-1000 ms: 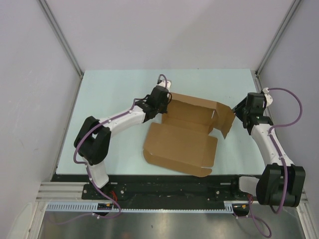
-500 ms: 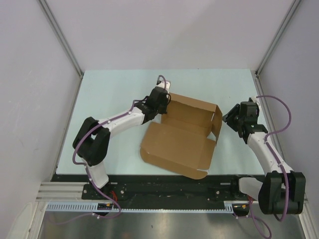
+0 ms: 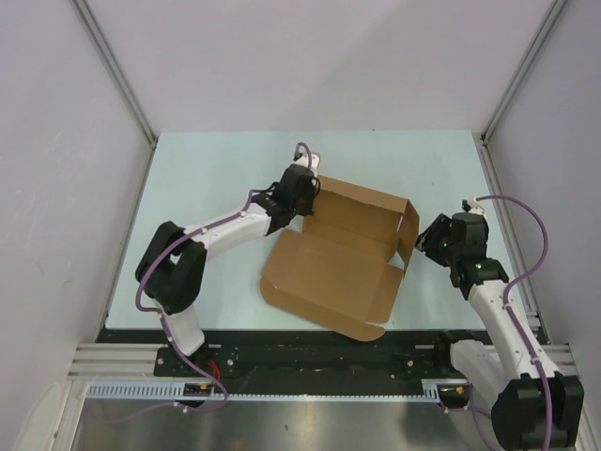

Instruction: Fold the paper box

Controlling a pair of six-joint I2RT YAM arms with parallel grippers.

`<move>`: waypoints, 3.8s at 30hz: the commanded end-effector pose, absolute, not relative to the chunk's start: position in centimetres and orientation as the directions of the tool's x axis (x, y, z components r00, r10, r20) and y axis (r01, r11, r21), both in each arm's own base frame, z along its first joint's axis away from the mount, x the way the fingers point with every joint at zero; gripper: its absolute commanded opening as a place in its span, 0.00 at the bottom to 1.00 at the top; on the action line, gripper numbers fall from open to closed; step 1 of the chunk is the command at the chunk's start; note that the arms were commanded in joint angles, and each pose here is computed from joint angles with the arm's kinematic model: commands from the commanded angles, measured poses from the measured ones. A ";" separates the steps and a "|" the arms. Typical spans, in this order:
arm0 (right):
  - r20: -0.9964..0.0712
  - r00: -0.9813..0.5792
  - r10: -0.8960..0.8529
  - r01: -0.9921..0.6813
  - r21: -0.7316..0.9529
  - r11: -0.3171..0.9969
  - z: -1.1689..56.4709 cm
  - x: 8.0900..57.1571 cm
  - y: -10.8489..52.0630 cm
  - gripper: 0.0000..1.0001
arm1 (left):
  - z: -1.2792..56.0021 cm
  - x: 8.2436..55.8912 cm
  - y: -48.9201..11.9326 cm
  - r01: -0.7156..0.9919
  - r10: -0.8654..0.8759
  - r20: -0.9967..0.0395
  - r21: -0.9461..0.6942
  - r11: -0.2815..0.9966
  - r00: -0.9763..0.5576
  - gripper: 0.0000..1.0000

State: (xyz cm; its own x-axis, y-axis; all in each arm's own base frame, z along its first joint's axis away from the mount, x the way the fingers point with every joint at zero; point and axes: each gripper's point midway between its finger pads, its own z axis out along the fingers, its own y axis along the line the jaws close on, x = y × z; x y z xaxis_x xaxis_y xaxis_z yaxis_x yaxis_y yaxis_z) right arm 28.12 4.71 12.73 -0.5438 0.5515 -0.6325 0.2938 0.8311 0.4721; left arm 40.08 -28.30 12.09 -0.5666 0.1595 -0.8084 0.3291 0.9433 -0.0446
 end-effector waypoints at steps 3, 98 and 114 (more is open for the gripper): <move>-0.693 -0.483 0.534 0.194 0.510 0.838 15.6 26.2 5.3 0.54 | 4.2 34.1 -25.3 0.347 0.272 -0.551 -0.034 0.937 -0.789 0.00; -0.798 -0.262 0.542 0.411 0.416 0.811 23.4 30.2 -0.5 0.61 | 6.0 37.8 -26.0 0.326 0.256 -0.492 -0.061 0.943 -0.832 0.00; -0.695 -0.274 0.664 0.480 0.500 0.721 19.7 30.5 -1.6 0.63 | 4.0 37.8 -26.3 0.363 0.300 -0.413 -0.083 0.928 -0.860 0.00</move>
State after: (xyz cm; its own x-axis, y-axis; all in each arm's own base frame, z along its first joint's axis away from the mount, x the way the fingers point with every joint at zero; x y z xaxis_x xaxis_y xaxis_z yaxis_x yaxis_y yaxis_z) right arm 31.26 -2.41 19.43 -0.2647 0.6571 -0.7058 0.5063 0.7177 0.4782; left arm 43.37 -29.29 12.08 -0.6976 0.1854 -0.6921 0.3603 0.9257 -0.1151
